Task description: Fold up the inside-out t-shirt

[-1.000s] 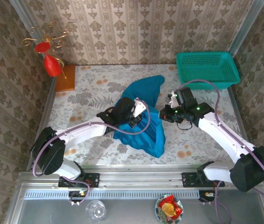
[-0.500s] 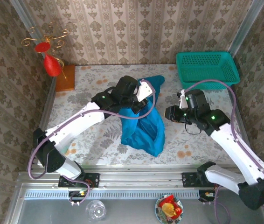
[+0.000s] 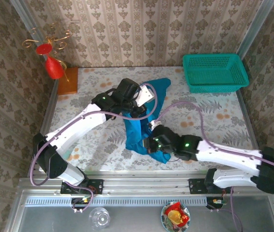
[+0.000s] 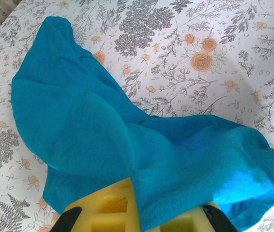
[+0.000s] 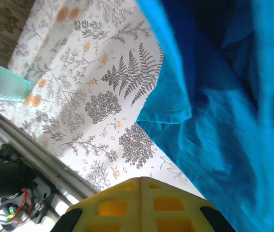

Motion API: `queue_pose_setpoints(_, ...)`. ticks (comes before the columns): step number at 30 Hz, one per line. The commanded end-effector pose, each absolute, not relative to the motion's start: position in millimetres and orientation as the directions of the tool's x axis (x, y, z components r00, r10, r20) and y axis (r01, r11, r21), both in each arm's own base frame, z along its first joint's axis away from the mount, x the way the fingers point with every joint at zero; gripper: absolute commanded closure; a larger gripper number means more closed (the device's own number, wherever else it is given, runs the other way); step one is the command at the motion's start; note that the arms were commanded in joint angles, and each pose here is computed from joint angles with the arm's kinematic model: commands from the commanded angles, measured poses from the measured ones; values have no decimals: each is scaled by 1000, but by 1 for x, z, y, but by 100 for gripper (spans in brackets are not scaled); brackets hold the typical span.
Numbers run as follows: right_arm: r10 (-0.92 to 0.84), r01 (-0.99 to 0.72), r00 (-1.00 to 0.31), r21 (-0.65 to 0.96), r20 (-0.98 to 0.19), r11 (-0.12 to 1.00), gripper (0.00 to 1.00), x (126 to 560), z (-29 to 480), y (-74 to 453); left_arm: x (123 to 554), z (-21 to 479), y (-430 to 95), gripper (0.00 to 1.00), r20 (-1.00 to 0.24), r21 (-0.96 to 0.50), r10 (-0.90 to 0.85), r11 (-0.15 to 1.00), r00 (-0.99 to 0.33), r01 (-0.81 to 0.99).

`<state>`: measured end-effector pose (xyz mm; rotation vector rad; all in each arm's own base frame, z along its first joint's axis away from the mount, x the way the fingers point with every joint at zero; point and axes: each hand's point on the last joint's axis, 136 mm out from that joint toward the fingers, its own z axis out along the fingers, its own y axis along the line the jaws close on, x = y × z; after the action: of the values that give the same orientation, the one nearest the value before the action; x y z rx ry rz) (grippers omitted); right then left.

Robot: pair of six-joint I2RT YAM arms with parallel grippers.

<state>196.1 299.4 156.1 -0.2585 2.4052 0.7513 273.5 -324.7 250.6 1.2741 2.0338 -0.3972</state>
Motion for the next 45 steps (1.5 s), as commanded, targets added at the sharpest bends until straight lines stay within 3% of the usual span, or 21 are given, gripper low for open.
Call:
queue_pose_setpoints(1,133,-238,-720,423,-681,875,94,231,143,303,265,271,-314,100,-719,98,641,478,-270,873)
queue_pose_setpoints(5,187,-114,-650,338,-736,934,94,261,118,289,261,270,-305,100,-701,110,658,481,-275,870)
queue_pose_setpoints(9,271,-17,-625,359,-733,933,94,295,103,273,258,265,-292,100,-677,134,680,490,-281,862)
queue_pose_setpoints(18,215,-80,-652,348,-727,934,88,352,100,301,258,269,-283,100,-686,130,663,518,-300,846)
queue_pose_setpoints(24,215,-55,-696,349,-685,936,76,379,78,315,265,271,-278,100,-688,141,653,548,-316,825)
queue_pose_setpoints(31,183,7,-751,269,-635,963,53,394,40,310,268,271,-270,100,-691,130,637,574,-341,809)
queue_pose_setpoints(35,155,44,-775,193,-612,980,50,398,23,298,270,269,-266,100,-693,124,629,586,-353,801)
queue_pose_setpoints(39,122,41,-801,149,-587,988,57,395,12,293,276,266,-261,100,-697,114,612,609,-374,785)
queue_pose_setpoints(42,62,-9,-810,118,-583,993,80,389,24,298,284,264,-256,100,-704,90,581,643,-408,761)
queue_pose_setpoints(45,0,-82,-798,107,-603,991,94,378,55,305,297,261,-250,100,-719,43,527,684,-453,728)
